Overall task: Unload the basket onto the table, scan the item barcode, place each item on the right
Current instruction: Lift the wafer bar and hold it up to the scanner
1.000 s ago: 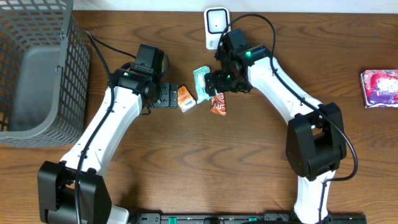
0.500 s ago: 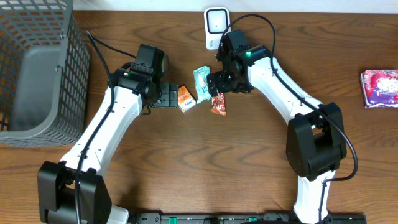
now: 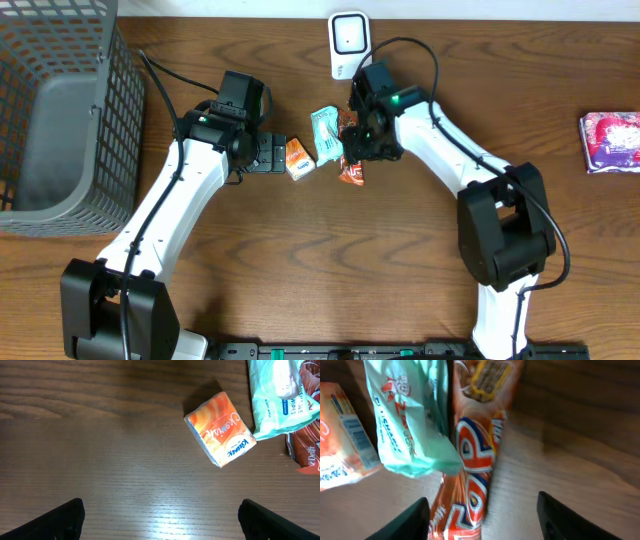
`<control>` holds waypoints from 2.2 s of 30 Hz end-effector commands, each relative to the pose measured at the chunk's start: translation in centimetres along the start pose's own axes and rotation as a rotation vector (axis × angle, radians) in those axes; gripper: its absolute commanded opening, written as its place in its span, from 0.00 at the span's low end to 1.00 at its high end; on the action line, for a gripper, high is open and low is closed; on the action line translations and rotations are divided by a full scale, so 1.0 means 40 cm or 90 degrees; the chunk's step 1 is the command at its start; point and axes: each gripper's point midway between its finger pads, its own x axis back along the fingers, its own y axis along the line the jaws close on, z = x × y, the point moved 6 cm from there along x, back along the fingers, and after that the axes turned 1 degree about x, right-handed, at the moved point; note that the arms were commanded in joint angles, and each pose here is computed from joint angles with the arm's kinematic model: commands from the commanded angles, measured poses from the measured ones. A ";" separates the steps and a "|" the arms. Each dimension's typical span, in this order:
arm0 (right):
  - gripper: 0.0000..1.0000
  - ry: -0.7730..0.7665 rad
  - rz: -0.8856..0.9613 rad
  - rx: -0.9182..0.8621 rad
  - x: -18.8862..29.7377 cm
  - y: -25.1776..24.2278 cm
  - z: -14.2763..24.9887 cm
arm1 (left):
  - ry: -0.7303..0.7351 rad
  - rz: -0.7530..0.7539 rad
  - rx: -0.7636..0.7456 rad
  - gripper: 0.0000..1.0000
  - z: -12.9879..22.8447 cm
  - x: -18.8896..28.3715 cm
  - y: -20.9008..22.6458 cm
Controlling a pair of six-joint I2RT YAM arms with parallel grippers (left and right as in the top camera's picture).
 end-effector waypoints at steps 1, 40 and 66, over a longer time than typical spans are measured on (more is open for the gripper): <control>0.61 -0.006 0.001 0.016 -0.024 0.014 0.020 | 0.001 -0.008 -0.010 0.98 -0.001 -0.002 0.002; 0.01 -0.060 0.146 -0.039 0.000 -0.051 0.067 | 0.001 -0.008 -0.010 0.98 -0.001 -0.002 0.002; 0.01 -0.371 0.150 0.060 0.179 0.000 -0.179 | 0.001 -0.008 -0.010 0.98 -0.001 -0.002 0.002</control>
